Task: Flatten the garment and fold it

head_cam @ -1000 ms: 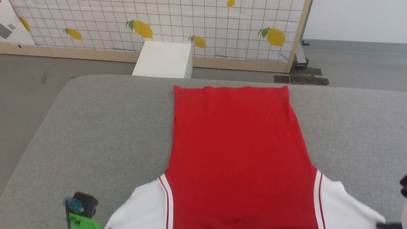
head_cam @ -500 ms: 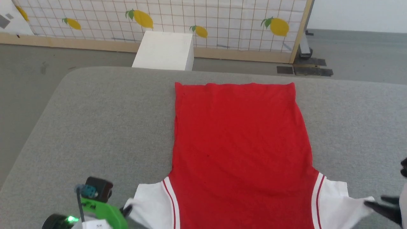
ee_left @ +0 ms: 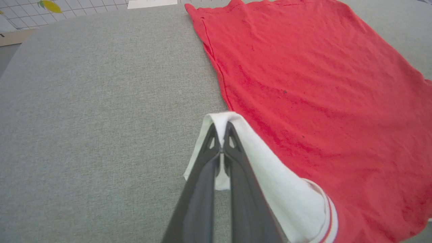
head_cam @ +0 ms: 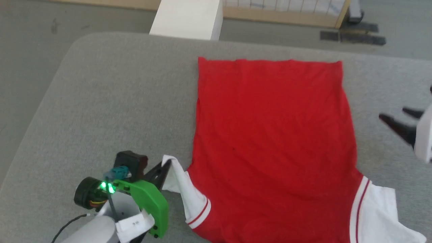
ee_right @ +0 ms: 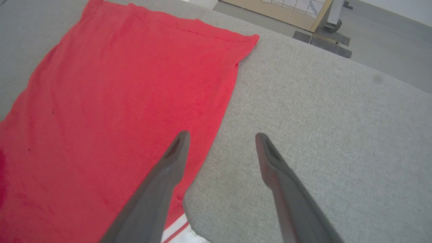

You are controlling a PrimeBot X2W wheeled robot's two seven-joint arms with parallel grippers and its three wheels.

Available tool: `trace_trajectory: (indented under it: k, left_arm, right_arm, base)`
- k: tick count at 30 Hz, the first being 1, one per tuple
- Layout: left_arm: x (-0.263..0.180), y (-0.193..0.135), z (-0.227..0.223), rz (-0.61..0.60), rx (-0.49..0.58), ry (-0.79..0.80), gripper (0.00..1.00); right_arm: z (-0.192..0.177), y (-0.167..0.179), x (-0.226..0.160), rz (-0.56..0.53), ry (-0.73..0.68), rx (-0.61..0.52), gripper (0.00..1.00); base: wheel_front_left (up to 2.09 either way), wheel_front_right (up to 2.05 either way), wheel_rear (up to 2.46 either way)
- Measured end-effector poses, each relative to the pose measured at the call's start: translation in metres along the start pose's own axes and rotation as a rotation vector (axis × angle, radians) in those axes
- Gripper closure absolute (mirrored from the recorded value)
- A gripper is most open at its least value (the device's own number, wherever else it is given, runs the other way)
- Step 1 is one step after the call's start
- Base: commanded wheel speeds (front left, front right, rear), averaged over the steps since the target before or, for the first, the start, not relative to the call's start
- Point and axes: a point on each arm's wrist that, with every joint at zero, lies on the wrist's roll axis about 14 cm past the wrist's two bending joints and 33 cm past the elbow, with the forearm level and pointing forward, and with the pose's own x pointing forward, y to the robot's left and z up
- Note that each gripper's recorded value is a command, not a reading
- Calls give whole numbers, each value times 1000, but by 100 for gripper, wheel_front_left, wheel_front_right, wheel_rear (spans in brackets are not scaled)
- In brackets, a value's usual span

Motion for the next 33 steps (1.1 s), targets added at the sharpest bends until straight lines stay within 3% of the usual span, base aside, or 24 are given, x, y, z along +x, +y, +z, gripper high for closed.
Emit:
trace_trajectory:
  k: [16, 25, 33]
  left_arm:
    - [30, -6, -21, -22, 6, 74, 100]
    - [35, 4, -31, 27, -39, 107, 100]
    - [35, 11, -43, 74, -66, 143, 100]
  right_arm:
    - [45, -36, 121, -108, 212, -76, 0]
    - [30, -25, 197, -94, 316, -90, 0]
    - [15, -21, 230, -96, 359, -115, 0]
  base:
    - [0, 0, 0]
    - [0, 0, 0]
    - [0, 0, 0]
